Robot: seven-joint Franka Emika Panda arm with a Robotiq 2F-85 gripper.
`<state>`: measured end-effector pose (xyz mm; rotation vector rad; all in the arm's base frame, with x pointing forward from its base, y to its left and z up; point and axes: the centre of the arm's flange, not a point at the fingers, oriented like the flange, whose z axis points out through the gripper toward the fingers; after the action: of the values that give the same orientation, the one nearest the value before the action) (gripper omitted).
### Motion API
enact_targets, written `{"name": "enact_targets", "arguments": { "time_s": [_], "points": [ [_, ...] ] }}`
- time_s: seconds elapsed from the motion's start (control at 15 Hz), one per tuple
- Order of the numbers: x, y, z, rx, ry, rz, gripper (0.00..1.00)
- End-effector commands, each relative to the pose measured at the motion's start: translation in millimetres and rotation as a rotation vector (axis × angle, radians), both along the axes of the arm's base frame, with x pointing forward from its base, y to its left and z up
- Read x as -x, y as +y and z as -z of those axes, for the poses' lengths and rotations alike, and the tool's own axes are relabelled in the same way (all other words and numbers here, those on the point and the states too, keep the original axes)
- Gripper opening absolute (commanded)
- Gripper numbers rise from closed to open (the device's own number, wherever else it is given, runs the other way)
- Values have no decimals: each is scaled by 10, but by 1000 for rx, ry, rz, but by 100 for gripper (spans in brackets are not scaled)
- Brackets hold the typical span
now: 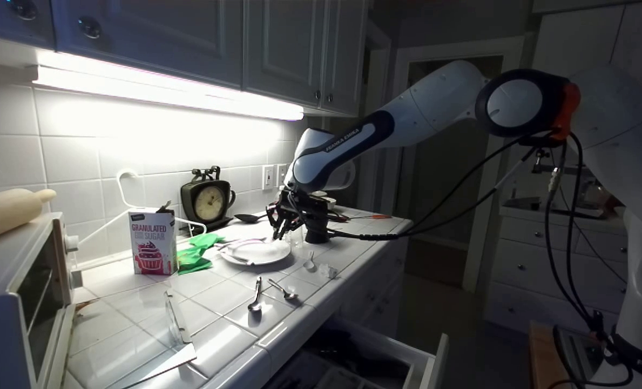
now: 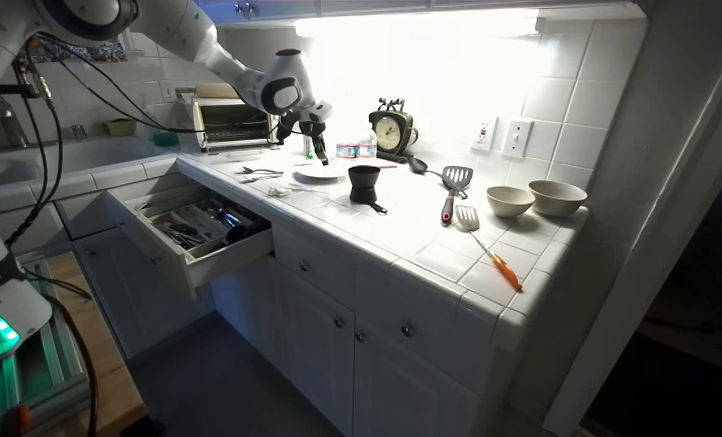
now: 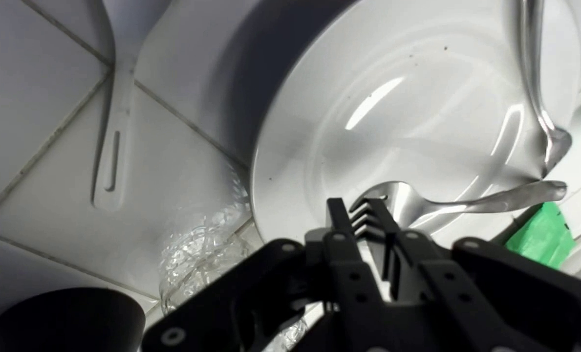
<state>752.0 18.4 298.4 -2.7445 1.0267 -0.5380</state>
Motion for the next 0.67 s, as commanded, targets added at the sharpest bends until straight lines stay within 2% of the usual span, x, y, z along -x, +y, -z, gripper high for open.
{"name": "enact_targets", "arguments": {
  "time_s": [0.0, 0.6],
  "points": [
    [-21, 12, 51, 7, 30, 15, 4],
    [100, -207, 18, -50, -33, -39, 4]
  ]
}}
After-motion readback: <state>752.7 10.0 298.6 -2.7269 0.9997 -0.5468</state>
